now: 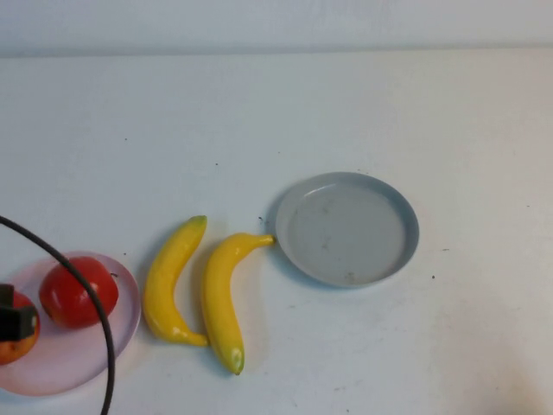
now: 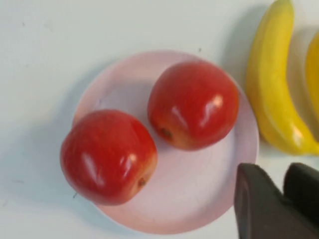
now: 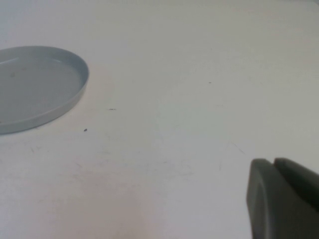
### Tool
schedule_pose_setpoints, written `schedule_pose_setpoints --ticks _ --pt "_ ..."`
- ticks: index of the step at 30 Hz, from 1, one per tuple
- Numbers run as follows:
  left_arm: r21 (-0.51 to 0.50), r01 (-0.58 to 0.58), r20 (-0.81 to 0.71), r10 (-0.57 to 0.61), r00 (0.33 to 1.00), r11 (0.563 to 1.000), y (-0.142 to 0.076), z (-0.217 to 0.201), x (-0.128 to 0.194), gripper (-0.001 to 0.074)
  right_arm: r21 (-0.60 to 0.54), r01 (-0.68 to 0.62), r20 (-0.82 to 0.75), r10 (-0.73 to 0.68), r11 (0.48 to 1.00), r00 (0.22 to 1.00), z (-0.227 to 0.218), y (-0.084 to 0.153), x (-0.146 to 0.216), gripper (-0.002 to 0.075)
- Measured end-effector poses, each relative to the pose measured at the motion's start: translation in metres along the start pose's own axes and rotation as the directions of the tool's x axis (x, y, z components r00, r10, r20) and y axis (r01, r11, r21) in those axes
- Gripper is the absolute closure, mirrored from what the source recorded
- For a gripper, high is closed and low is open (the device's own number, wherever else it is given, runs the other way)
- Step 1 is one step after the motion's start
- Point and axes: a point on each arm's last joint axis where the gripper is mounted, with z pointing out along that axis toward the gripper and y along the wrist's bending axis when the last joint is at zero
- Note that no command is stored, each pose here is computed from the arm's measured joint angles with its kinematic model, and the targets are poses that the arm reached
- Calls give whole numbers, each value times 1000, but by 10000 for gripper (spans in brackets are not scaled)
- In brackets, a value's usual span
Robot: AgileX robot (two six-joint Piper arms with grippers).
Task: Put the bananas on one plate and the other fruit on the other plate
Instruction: Put one type of fruit in the left plate, then put another type of fruit in the right plate
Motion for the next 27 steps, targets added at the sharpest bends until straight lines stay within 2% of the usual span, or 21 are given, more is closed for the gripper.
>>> schedule_pose_setpoints --ticks 2,6,12,17,21,24,27 --pt "6 4 58 -4 998 1000 1 -14 3 668 0 0 0 0 1000 1000 0 0 0 743" --pt "28 8 165 -13 986 1000 2 -35 16 718 0 0 0 0 1000 1000 0 0 0 743" --pt "73 22 274 -41 961 997 2 -46 48 730 0 0 0 0 1000 1000 0 0 0 743" --pt "14 -13 303 8 953 1000 8 -43 67 732 0 0 0 0 1000 1000 0 0 0 743" --pt "-5 -34 353 34 935 999 9 -44 64 732 0 0 0 0 1000 1000 0 0 0 743" --pt "-15 -78 445 77 892 997 8 -45 56 732 0 0 0 0 1000 1000 0 0 0 743" --pt "-28 -121 565 115 817 992 6 -41 53 732 0 0 0 0 1000 1000 0 0 0 743"
